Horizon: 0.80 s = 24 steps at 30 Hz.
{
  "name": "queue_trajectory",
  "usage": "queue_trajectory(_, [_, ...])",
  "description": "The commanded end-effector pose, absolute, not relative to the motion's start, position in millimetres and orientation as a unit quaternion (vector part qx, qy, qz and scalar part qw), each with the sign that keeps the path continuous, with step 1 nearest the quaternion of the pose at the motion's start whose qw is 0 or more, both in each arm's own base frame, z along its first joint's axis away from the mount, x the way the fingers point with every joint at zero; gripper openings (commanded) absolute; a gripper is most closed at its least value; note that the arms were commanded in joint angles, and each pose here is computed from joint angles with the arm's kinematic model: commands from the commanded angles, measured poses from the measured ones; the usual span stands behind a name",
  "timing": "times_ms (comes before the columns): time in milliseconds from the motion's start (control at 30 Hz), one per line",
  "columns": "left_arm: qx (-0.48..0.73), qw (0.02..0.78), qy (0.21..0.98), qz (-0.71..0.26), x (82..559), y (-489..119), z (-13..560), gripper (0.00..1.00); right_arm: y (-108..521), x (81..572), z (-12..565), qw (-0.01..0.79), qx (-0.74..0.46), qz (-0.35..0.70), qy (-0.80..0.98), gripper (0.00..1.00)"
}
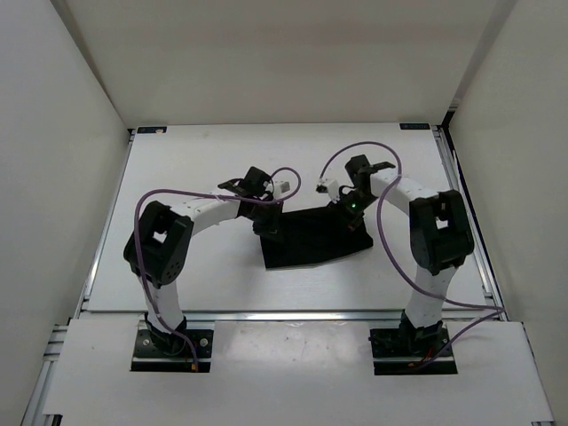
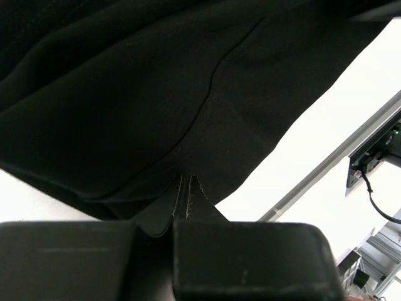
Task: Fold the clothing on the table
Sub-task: Fold the skirt
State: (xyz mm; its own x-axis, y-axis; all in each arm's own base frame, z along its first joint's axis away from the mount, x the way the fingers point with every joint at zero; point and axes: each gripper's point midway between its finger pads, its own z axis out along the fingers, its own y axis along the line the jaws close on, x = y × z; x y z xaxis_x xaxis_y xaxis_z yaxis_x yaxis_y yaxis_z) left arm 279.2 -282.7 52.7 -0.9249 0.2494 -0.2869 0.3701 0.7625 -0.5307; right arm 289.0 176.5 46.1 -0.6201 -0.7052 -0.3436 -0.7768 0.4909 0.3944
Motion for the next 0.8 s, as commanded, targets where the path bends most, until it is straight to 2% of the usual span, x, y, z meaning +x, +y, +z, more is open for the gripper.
queue_trajectory(0, [0.167,0.109,0.933,-0.3,281.7,-281.8,45.3,0.0,182.7,312.6,45.8,0.167,-0.495,0.162,0.837,0.0])
queue_trajectory(133, [0.158,0.093,0.938,-0.295,278.7,-275.9,30.9,0.0,191.7,332.1,43.6,0.257,-0.504,0.083,0.82,0.0])
queue_trajectory(267, [0.156,0.076,0.94,-0.293,271.4,-275.0,17.5,0.0,185.4,351.4,32.6,0.281,-0.483,0.029,0.829,0.0])
queue_trajectory(367, [0.166,0.07,0.941,-0.288,264.9,-279.3,12.9,0.0,166.7,377.6,26.0,0.278,-0.418,0.001,0.865,0.0])
queue_trajectory(600, [0.178,0.063,0.943,-0.273,256.7,-278.5,9.1,0.0,161.8,438.0,46.5,0.324,-0.355,0.008,0.877,0.0])
queue_trajectory(767, [0.192,0.058,0.942,-0.269,251.9,-282.2,9.2,0.0,172.9,458.7,66.9,0.329,-0.3,0.082,0.892,0.0])
